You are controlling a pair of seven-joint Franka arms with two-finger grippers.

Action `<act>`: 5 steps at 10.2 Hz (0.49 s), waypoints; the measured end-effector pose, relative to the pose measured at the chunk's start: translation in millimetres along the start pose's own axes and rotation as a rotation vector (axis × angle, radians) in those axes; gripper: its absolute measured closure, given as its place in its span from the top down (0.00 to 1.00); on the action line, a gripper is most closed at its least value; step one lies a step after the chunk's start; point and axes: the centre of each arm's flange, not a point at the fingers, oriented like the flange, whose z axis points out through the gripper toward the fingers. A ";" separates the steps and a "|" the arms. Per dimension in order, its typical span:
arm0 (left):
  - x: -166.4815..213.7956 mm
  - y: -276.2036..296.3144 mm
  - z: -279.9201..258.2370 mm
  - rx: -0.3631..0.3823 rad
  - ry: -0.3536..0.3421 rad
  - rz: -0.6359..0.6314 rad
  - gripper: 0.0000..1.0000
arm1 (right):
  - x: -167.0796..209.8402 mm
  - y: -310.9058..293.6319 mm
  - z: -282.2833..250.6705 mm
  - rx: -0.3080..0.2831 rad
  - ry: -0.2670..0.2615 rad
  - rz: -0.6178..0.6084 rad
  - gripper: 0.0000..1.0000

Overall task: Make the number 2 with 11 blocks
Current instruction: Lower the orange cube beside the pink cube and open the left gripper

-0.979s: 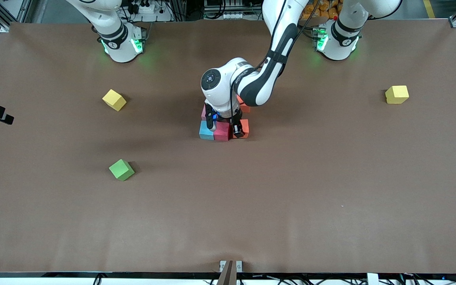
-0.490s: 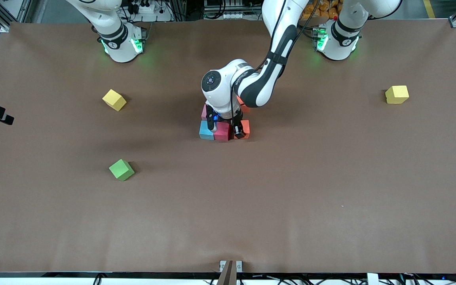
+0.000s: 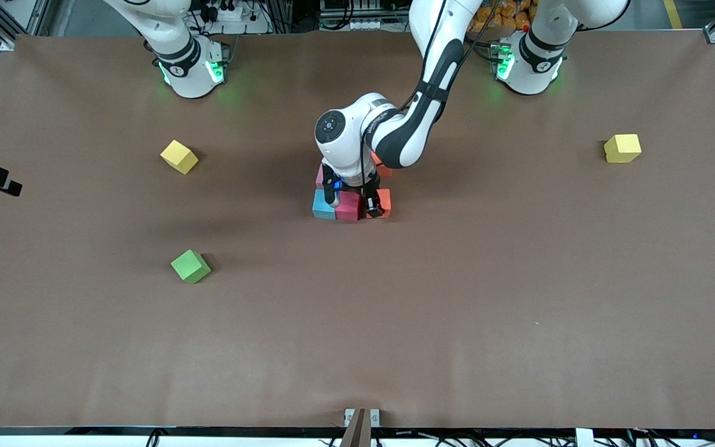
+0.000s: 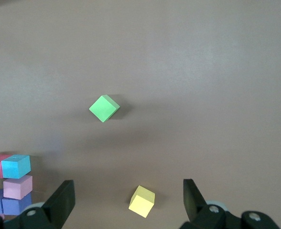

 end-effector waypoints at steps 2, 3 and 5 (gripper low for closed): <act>2.5 0.8 0.3 0.003 0.001 0.003 0.60 | 0.3 0.1 0.0 0.000 0.001 0.000 1.00; 3.1 1.1 0.6 0.004 0.000 0.004 0.60 | 0.5 0.2 0.1 -0.001 0.002 0.000 1.00; 3.8 1.3 1.0 0.006 0.000 0.004 0.60 | 0.8 0.4 0.8 -0.001 0.001 0.001 1.00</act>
